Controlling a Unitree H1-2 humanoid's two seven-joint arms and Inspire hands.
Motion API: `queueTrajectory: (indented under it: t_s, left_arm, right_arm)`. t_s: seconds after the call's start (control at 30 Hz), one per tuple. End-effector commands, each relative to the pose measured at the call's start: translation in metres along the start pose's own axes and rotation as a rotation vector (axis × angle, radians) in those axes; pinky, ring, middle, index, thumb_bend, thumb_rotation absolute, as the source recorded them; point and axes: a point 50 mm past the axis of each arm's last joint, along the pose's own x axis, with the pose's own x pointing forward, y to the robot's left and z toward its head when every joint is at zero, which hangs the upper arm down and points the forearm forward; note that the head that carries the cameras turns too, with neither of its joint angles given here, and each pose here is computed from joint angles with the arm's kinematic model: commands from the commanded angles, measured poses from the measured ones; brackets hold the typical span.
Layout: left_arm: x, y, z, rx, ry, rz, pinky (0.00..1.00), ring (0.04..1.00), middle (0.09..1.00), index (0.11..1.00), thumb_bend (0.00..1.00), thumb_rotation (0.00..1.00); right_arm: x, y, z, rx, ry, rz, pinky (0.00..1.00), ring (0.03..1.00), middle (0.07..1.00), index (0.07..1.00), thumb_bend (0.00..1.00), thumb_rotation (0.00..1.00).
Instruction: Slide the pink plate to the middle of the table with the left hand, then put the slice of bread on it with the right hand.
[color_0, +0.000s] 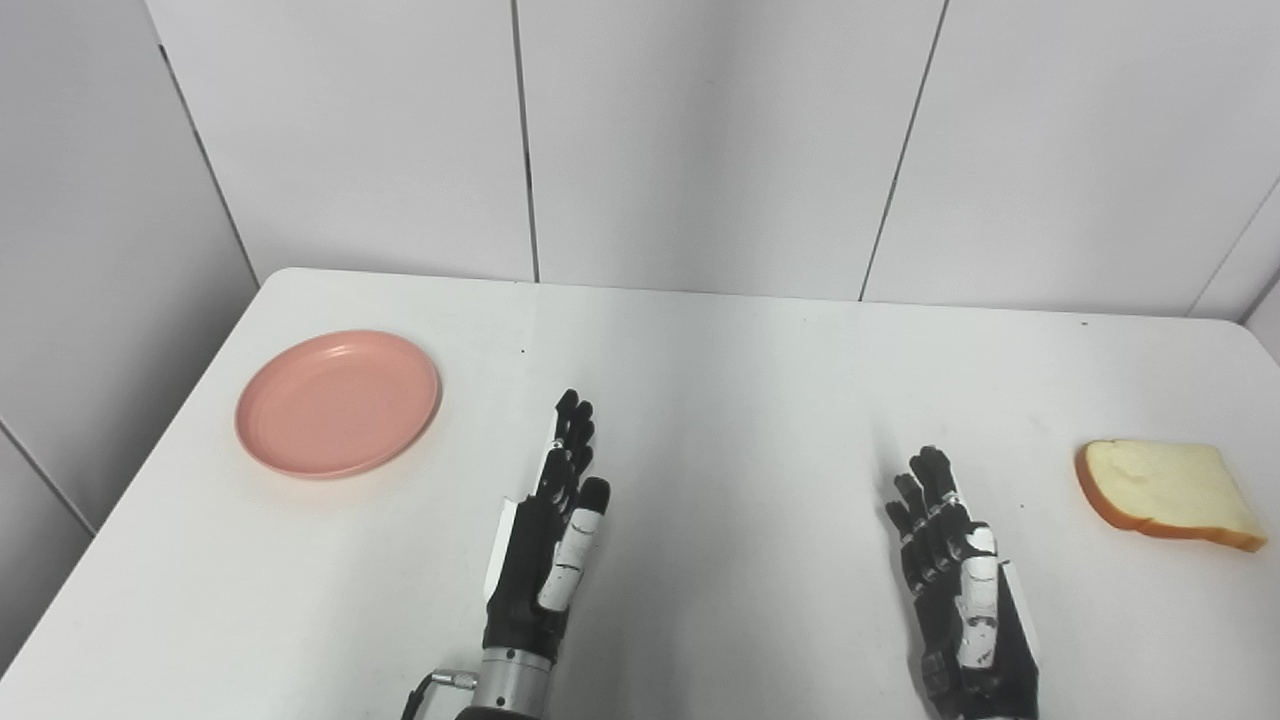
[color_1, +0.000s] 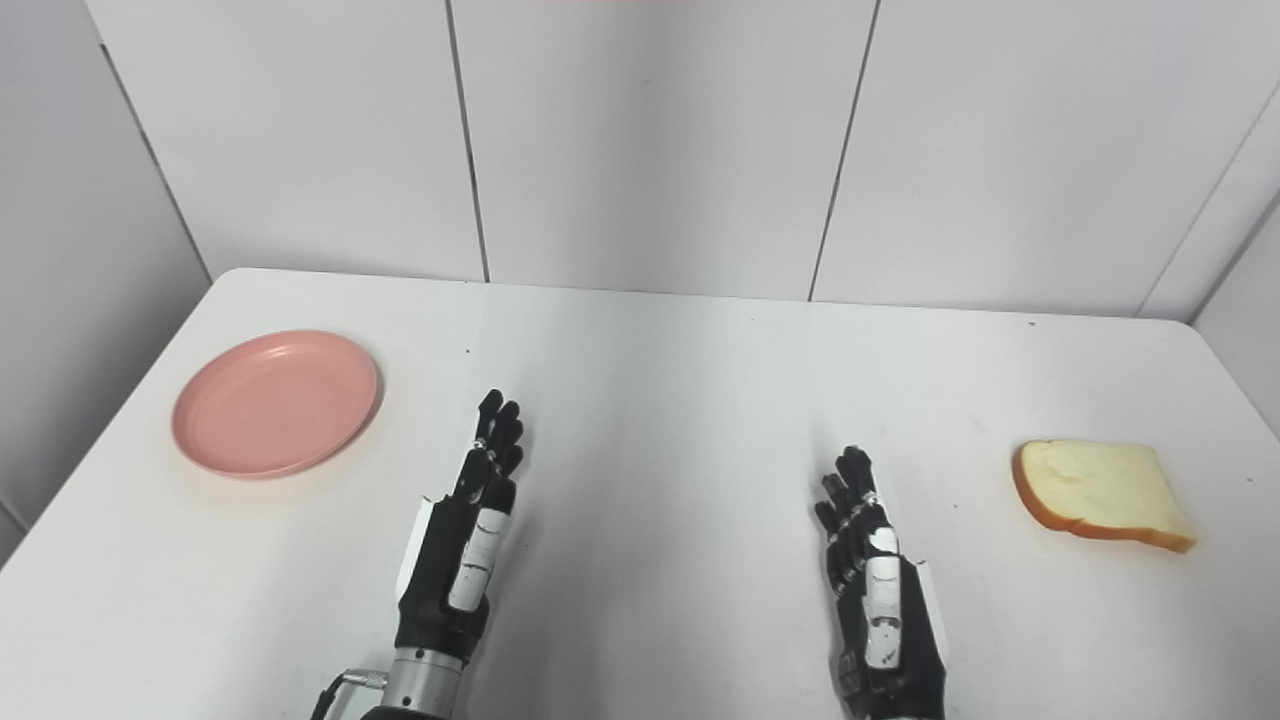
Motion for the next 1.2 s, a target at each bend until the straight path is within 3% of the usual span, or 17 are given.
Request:
queueTrajectory:
  t_s: [0.0, 0.37, 0.7, 0.97, 1.1, 1.17]
  left_arm:
    - [-0.015, -0.002, -0.02, 0.001, 0.058, 0.01, 1.0, 1.0, 1.0, 1.0, 0.71, 0.89]
    - [-0.02, 0.001, -0.032, 0.008, 0.057, 0.006, 1.0, 1.0, 1.0, 1.0, 0.67, 0.89]
    - [-0.022, 0.004, -0.031, -0.027, 0.053, 0.015, 1.0, 1.0, 1.0, 1.0, 0.72, 0.88]
    - [0.0, 0.021, 0.001, -0.114, -0.076, 0.114, 1.0, 0.991, 0.994, 1.0, 0.73, 0.85]
    - [0.024, 0.041, 0.028, -0.117, -0.136, 0.144, 1.0, 0.992, 1.0, 1.0, 0.82, 0.85]
    - [0.037, 0.053, 0.041, -0.113, -0.168, 0.163, 0.98, 0.967, 0.977, 0.96, 0.88, 0.85]
  right_arm:
    - [-0.024, -0.035, -0.027, -0.072, 0.117, -0.04, 1.0, 1.0, 1.0, 0.981, 0.77, 1.0]
    - [-0.024, -0.033, -0.036, -0.065, 0.119, -0.04, 1.0, 1.0, 1.0, 0.98, 0.74, 1.0]
    - [-0.026, -0.03, -0.038, -0.064, 0.12, -0.033, 1.0, 1.0, 1.0, 0.982, 0.74, 1.0]
    - [-0.027, -0.024, -0.039, -0.059, 0.119, -0.05, 1.0, 1.0, 1.0, 0.973, 0.76, 1.0]
    - [-0.027, -0.02, -0.04, -0.058, 0.116, -0.049, 1.0, 1.0, 1.0, 0.969, 0.76, 1.0]
    - [-0.026, -0.018, -0.041, -0.059, 0.114, -0.051, 1.0, 1.0, 1.0, 0.962, 0.76, 1.0]
